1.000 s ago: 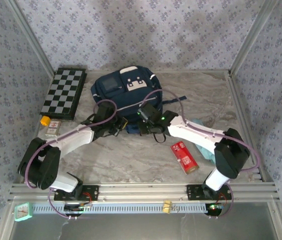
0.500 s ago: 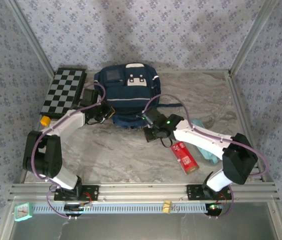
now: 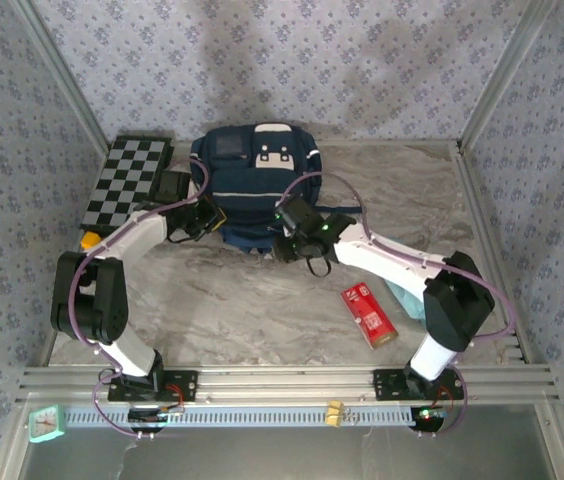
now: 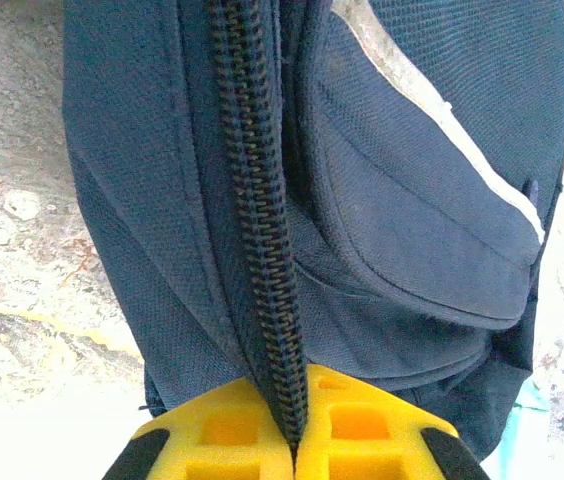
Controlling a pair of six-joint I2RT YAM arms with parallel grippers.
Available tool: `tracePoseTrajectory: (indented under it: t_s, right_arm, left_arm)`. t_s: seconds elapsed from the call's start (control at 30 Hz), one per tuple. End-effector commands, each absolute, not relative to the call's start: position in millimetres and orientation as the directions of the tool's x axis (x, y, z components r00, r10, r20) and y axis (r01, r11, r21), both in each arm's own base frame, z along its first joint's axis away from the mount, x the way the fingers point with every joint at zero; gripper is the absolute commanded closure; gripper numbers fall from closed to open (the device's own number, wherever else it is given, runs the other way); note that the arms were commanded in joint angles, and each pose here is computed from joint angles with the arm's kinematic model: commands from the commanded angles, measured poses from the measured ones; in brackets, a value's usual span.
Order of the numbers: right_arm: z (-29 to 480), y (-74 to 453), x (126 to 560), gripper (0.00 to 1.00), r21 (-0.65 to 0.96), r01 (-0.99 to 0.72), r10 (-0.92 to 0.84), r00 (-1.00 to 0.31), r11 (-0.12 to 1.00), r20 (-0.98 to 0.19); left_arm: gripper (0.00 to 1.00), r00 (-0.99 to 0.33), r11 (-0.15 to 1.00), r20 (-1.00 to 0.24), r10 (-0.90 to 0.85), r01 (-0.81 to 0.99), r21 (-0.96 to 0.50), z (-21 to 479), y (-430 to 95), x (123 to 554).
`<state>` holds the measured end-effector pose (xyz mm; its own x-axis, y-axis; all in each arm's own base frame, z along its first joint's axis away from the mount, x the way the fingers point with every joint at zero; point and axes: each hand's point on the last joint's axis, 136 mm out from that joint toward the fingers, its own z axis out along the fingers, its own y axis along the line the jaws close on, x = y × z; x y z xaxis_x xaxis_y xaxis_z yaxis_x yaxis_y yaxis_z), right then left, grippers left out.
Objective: Pack the student bag
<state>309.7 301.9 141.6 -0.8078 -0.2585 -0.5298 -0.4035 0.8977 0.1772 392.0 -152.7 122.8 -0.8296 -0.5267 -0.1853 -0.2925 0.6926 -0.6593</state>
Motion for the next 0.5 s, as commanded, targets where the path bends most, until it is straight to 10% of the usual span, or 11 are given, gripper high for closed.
tracePoseTrajectory:
  t_s: [0.0, 0.47]
  right_arm:
    - [137, 307, 323, 0.62, 0.186, -0.459, -0.308, -0.796, 0.869, -0.521]
    - [116, 325, 371, 0.42, 0.157, -0.594, -0.421, -0.708, 0.789, -0.567]
  left_arm:
    - [1.00, -0.816, 0.685, -0.274, -0.510, -0.192, -0.703, 160, -155, 402]
    - [1.00, -0.815, 0.671, -0.243, -0.526, -0.223, -0.707, 153, -155, 398]
